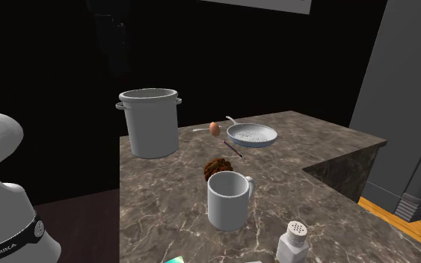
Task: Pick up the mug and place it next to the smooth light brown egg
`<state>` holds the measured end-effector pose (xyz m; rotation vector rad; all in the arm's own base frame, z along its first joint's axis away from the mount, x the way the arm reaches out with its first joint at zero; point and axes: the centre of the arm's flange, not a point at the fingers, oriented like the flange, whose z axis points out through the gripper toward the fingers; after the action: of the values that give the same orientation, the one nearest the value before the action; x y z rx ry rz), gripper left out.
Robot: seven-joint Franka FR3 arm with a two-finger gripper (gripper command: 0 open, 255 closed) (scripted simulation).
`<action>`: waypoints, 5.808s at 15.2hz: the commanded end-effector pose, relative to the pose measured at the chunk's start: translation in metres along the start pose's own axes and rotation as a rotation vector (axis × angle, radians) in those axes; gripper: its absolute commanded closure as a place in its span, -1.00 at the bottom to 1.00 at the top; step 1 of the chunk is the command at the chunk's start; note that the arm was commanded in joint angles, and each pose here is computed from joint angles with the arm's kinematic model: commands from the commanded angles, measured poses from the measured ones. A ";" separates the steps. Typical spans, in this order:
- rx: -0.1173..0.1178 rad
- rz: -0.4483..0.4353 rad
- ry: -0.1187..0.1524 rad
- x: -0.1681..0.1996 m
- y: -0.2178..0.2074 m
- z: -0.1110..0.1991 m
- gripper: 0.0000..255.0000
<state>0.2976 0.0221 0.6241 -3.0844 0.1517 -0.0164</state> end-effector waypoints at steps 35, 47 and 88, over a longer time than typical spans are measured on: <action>-0.054 -0.140 -0.025 0.208 0.098 0.277 -1.00; -0.054 -0.140 -0.025 0.208 0.098 0.277 1.00; -0.054 -0.140 -0.025 0.211 0.049 0.107 1.00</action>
<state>0.5044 -0.0536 0.5164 -3.1410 -0.0671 0.0209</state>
